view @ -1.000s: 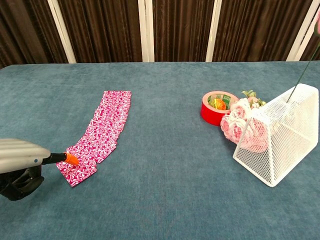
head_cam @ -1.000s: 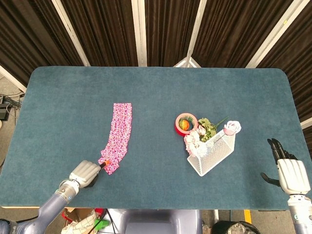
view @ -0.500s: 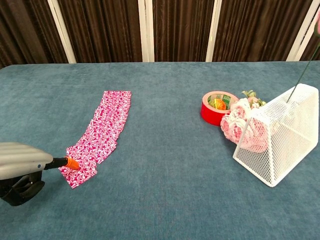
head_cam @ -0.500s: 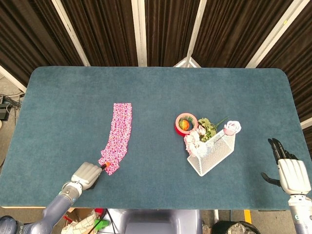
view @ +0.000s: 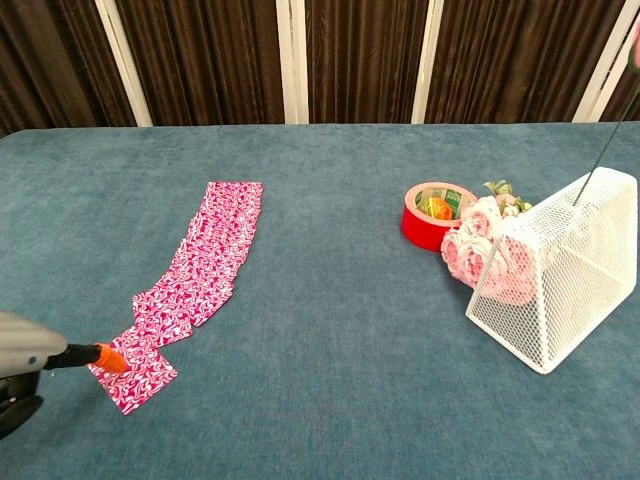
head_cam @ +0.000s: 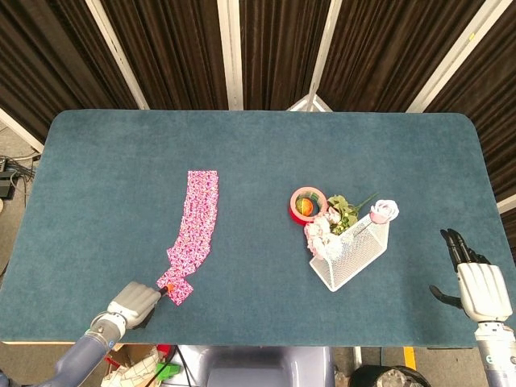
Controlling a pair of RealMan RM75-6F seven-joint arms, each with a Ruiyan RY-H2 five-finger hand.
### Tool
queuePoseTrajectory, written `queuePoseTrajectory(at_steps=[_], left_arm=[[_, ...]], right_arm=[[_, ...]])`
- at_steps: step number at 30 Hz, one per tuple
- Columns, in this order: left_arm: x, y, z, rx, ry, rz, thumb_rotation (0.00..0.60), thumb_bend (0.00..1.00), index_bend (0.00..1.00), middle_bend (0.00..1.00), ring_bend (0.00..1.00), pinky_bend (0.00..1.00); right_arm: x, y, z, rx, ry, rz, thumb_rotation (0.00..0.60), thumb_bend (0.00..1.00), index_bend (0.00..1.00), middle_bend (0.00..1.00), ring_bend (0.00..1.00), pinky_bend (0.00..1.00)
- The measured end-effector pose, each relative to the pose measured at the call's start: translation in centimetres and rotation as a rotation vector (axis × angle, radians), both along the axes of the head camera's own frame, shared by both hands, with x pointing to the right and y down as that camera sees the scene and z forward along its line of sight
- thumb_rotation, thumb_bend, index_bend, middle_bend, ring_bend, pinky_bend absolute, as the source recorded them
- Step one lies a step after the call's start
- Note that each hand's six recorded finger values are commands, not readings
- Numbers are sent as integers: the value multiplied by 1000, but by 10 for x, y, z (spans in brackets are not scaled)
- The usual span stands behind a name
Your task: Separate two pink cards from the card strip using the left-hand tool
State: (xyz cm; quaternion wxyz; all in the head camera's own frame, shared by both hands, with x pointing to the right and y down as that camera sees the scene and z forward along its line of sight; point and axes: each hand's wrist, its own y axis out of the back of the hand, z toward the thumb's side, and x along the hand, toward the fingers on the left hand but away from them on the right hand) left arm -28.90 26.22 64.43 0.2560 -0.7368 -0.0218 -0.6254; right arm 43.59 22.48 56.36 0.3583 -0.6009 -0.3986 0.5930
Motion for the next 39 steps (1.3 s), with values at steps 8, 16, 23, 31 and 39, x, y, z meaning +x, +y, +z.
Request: queuePoseTrajectory(at_steps=[8, 16, 23, 31, 39], left_arm=[[-10, 11, -5, -51, -39, 0, 600, 952, 99, 836, 660, 600], [-5, 1, -16, -16, 16, -17, 600, 953, 101, 836, 660, 600], [-7, -9, -40, 7, 93, -62, 600, 952, 101, 836, 660, 600], [-15, -41, -61, 161, 143, -94, 600, 952, 101, 836, 660, 600], [-25, -53, -34, 177, 75, -120, 600, 952, 101, 836, 660, 600]], right_arm=[[0, -1, 0, 2, -3, 2, 600, 181, 0, 106, 301, 406], [-2, 0, 3, -5, 1, -6, 600, 181, 0, 106, 301, 406], [-3, 0, 6, -13, 5, -10, 600, 181, 0, 106, 301, 406], [-2, 0, 5, -11, 1, -2, 600, 181, 0, 106, 301, 406], [-1, 0, 6, -13, -3, 3, 600, 181, 0, 106, 301, 406]])
